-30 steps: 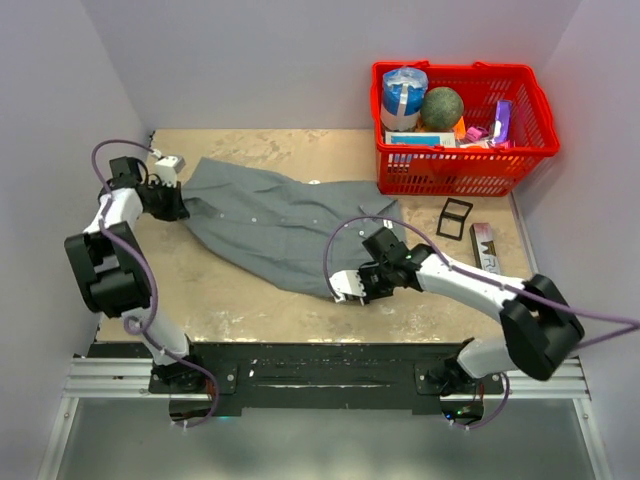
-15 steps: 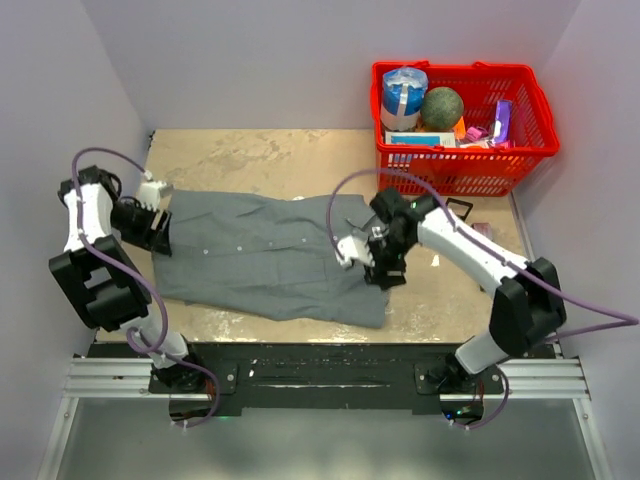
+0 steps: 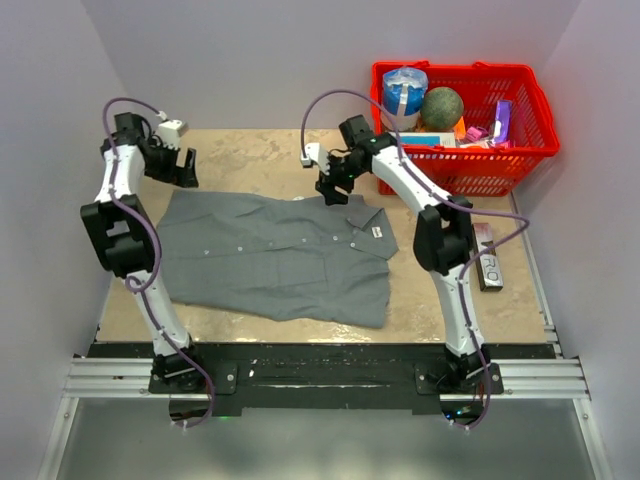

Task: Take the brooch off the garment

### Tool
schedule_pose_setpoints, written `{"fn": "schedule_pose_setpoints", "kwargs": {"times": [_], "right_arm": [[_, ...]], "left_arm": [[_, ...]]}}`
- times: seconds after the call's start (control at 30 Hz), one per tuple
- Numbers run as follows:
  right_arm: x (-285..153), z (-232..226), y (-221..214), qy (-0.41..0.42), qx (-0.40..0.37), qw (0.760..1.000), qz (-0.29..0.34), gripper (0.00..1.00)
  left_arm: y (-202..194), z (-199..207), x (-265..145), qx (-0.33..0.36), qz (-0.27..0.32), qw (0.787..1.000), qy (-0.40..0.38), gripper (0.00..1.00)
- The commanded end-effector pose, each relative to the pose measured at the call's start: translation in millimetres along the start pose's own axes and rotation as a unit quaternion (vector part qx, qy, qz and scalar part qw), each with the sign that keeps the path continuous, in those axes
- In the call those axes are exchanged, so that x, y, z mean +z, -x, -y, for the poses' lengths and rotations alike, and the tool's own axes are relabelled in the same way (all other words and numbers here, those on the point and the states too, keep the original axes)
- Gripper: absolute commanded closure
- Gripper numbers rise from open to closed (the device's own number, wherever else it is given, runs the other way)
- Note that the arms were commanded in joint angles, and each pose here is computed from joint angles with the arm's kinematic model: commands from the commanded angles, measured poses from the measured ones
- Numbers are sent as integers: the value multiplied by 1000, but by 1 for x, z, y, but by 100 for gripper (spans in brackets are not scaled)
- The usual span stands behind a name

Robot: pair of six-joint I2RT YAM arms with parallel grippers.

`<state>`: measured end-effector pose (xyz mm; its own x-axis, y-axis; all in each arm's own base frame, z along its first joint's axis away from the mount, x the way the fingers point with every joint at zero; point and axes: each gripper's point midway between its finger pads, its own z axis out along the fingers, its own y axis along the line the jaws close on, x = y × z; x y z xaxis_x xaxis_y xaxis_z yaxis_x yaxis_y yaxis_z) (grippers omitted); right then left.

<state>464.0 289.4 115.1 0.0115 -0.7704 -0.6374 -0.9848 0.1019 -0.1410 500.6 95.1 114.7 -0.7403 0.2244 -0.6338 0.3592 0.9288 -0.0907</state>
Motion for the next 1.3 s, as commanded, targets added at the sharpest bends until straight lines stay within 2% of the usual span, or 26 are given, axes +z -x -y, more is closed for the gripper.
{"fn": "schedule_pose_setpoints", "kwargs": {"times": [0.0, 0.1, 0.23, 0.47, 0.57, 0.6, 0.67, 0.7, 0.73, 0.8, 0.83, 0.87, 0.9, 0.93, 0.97, 1.0, 1.03, 1.2, 1.27], "right_arm": [[12, 41, 40, -53, -7, 996, 77, 29], [25, 31, 40, -24, 1, 995, 92, 27], [44, 15, 22, 4, 13, 996, 84, 27], [73, 14, 17, -5, 51, 994, 97, 30], [83, 9, 16, 0, 50, 995, 90, 39], [81, 8, 20, -2, 42, 995, 89, 51], [78, 6, 24, -15, 28, 997, 76, 64], [62, 9, 39, -35, 6, 996, 81, 79], [67, 1, 33, -48, 0, 997, 56, 87], [56, -2, 50, -76, -36, 995, 62, 94], [45, -14, 51, -83, -45, 994, 60, 97], [42, -16, 66, -105, -67, 989, 77, 99], [50, -35, 49, -95, -66, 991, 67, 100], [28, -34, 81, -131, -96, 981, 107, 100], [26, -42, 81, -135, -101, 979, 110, 100], [31, -56, 69, -128, -101, 981, 101, 100], [25, -62, 78, -134, -111, 979, 108, 100], [27, -74, 62, -136, -95, 982, 85, 100], [27, -73, 59, -139, -95, 982, 81, 100]], "left_arm": [[38, -45, 15, -11, 41, 995, 88, 1], [32, -50, 21, -26, 27, 995, 92, 1], [19, -38, 25, -32, 15, 997, 66, 0], [26, 15, 25, -10, 51, 998, -25, 1], [40, 53, 19, 19, 76, 994, -78, 1], [41, 62, 18, 24, 77, 993, -89, 2], [54, 90, 12, 36, 94, 987, -121, 2], [52, 105, 15, 36, 93, 986, -137, 2], [58, 116, 14, 41, 104, 982, -150, 2], [62, 142, 11, 33, 110, 978, -173, 2], [73, 148, 9, 38, 131, 975, -178, 2], [80, 157, 5, 21, 141, 972, -187, 1], [80, 167, 9, 13, 141, 970, -198, 1], [88, 171, 12, 14, 157, 966, -204, 0], [92, 176, 14, 2, 159, 963, -215, 0], [94, 184, 19, 5, 158, 961, -228, 1], [89, 188, 32, 4, 149, 958, -244, 0], [73, 219, 58, 18, 119, 935, -333, 2], [59, 246, 65, 48, 107, 918, -379, 2]]}}
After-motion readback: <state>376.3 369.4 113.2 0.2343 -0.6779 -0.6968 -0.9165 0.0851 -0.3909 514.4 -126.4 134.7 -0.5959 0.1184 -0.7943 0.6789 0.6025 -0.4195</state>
